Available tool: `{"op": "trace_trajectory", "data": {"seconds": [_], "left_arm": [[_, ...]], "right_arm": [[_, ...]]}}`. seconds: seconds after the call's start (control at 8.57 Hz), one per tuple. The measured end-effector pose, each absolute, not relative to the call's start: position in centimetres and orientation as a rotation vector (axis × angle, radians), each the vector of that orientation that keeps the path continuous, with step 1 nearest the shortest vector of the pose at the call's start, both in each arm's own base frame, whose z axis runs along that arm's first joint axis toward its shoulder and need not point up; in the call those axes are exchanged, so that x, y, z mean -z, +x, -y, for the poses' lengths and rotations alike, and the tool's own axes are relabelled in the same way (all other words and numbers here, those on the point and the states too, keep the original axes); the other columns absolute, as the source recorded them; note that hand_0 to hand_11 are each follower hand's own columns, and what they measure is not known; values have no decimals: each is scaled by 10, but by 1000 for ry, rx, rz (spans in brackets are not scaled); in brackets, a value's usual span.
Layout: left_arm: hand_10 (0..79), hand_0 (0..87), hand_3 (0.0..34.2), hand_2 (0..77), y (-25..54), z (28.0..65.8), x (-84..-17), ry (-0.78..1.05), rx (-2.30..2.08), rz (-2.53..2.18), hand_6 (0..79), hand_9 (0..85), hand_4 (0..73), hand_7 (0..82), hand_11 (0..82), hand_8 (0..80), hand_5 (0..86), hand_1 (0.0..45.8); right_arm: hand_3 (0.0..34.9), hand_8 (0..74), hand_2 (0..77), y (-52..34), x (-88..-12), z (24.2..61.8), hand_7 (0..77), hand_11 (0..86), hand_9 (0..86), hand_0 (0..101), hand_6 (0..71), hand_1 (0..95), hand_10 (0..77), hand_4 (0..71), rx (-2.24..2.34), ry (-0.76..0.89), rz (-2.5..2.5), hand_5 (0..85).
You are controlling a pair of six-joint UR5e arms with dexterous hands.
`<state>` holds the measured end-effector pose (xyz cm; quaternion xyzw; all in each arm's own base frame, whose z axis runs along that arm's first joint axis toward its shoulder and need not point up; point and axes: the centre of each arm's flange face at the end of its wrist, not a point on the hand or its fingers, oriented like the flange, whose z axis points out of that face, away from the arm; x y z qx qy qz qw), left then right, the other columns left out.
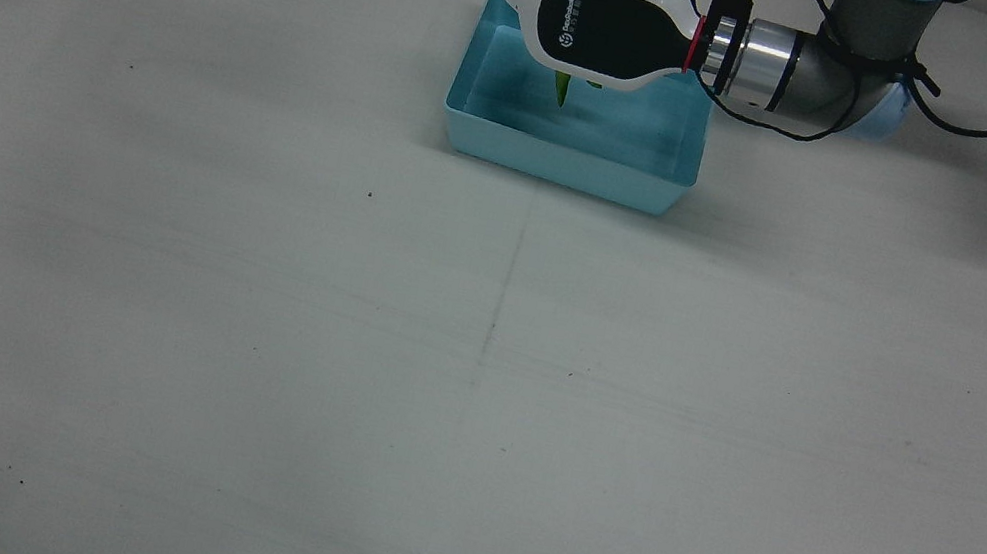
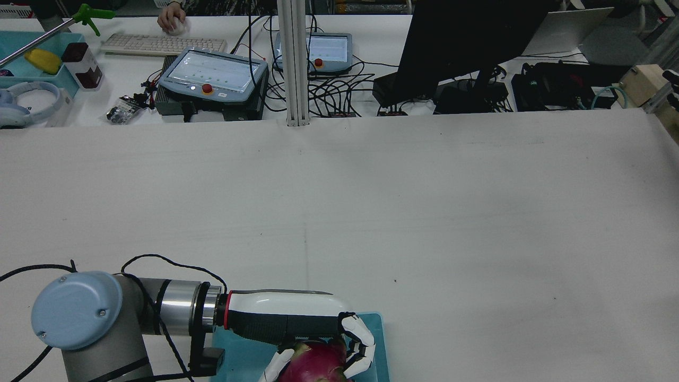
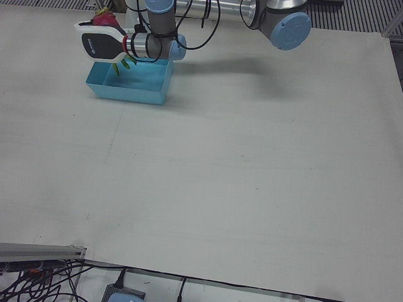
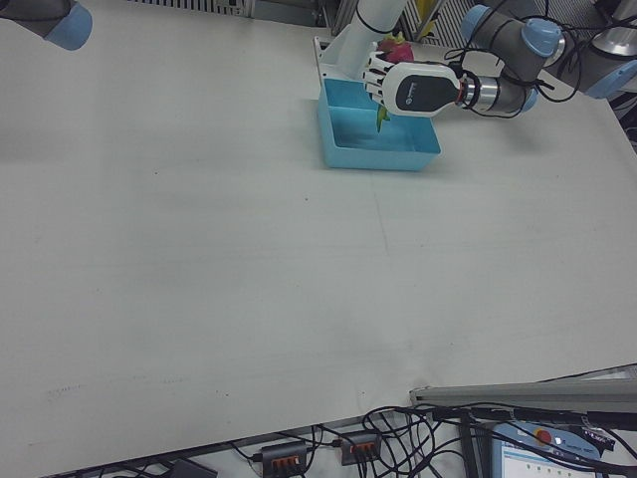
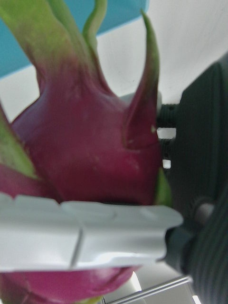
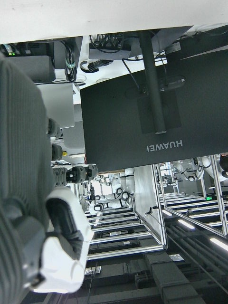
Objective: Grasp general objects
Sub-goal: 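Lower the fruit into the tray and open the left hand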
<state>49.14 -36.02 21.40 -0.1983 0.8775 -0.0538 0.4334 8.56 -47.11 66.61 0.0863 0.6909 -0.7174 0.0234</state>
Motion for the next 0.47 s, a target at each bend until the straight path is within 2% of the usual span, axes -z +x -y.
{"op": "trace_trajectory", "data": {"seconds": [0.12,0.23,0.35,0.47], "left_arm": [[698,780,0,44,488,357,-245,-508,124,-2171,469,518,278,573,774,535,649,0],[567,805,0,44,484,354,-273,-517,119,-2159,469,518,284,573,791,535,665,0],[442,824,0,38,479,351,-295,-524,115,-2150,442,507,284,584,791,496,665,0],[256,680,0,38,477,349,-306,-529,111,-2146,382,458,284,584,769,425,665,0]], "right_arm": [[0,0,774,86,-666,471,0,5,5,0,0,404,0,0,2221,267,-2139,0],[0,0,774,86,-666,471,0,5,5,0,0,404,0,0,2221,267,-2138,0],[0,0,774,86,-666,471,0,5,5,0,0,404,0,0,2221,267,-2138,0],[0,0,774,86,-666,471,0,5,5,0,0,404,0,0,2221,267,-2138,5]]}}
